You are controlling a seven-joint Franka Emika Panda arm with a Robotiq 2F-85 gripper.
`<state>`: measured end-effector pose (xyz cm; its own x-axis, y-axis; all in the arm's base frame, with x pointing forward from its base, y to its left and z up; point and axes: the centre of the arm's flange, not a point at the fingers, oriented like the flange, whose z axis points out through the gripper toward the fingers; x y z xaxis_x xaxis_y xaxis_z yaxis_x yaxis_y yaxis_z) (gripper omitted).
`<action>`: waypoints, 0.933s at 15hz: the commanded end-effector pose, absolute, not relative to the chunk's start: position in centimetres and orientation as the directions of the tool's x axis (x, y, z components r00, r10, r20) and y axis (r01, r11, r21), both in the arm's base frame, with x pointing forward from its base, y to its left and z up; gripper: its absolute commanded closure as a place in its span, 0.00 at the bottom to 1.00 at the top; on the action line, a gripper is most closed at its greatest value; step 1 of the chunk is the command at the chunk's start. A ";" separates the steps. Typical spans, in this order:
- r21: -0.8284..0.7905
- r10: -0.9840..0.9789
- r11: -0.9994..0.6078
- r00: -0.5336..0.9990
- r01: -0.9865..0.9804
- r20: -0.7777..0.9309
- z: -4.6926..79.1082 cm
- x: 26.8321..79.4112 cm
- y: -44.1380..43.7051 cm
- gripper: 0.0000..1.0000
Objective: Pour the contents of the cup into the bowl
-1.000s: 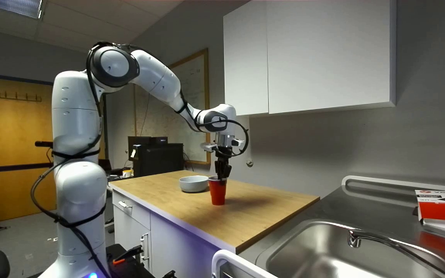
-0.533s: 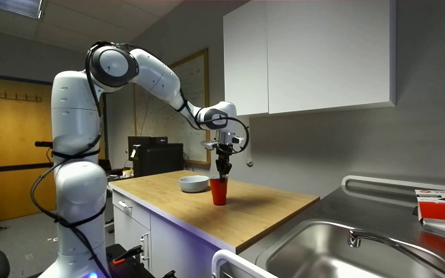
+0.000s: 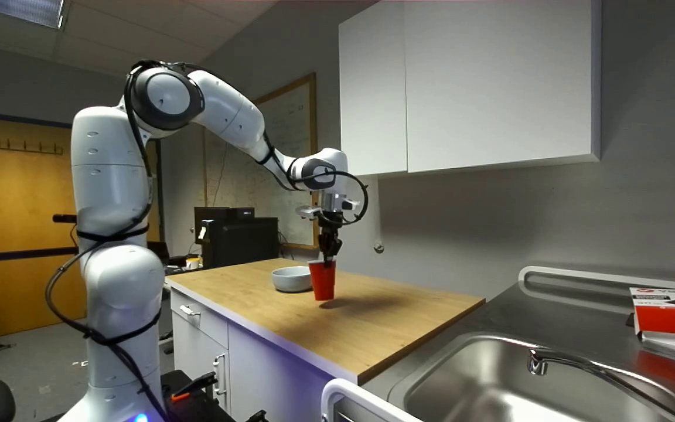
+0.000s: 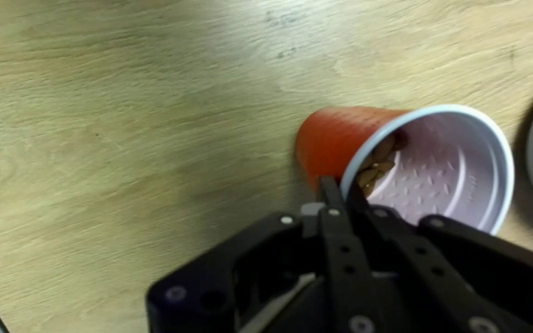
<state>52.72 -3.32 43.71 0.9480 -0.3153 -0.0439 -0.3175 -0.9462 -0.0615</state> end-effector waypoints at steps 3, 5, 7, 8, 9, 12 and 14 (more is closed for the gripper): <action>-0.043 -0.247 -0.968 0.969 -0.247 -0.019 48.0 51.5 3.3 0.97; -0.016 -0.241 -0.970 0.970 -0.241 0.001 48.3 51.4 5.2 0.97; 0.019 -0.247 -0.969 0.969 -0.247 0.029 48.5 51.3 7.0 0.97; 0.040 -0.257 -0.965 0.965 -0.259 0.047 48.5 51.4 7.9 0.97; 0.057 -0.270 -0.960 0.961 -0.273 0.056 48.2 51.8 8.8 0.97; 0.108 -0.291 -0.949 0.954 -0.297 0.069 47.3 52.4 11.8 0.97; 0.151 -0.289 -0.943 0.954 -0.297 0.074 46.5 52.7 14.1 0.97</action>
<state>51.14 11.11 46.77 0.9595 -0.2751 0.0606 -0.2799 -0.9553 0.0953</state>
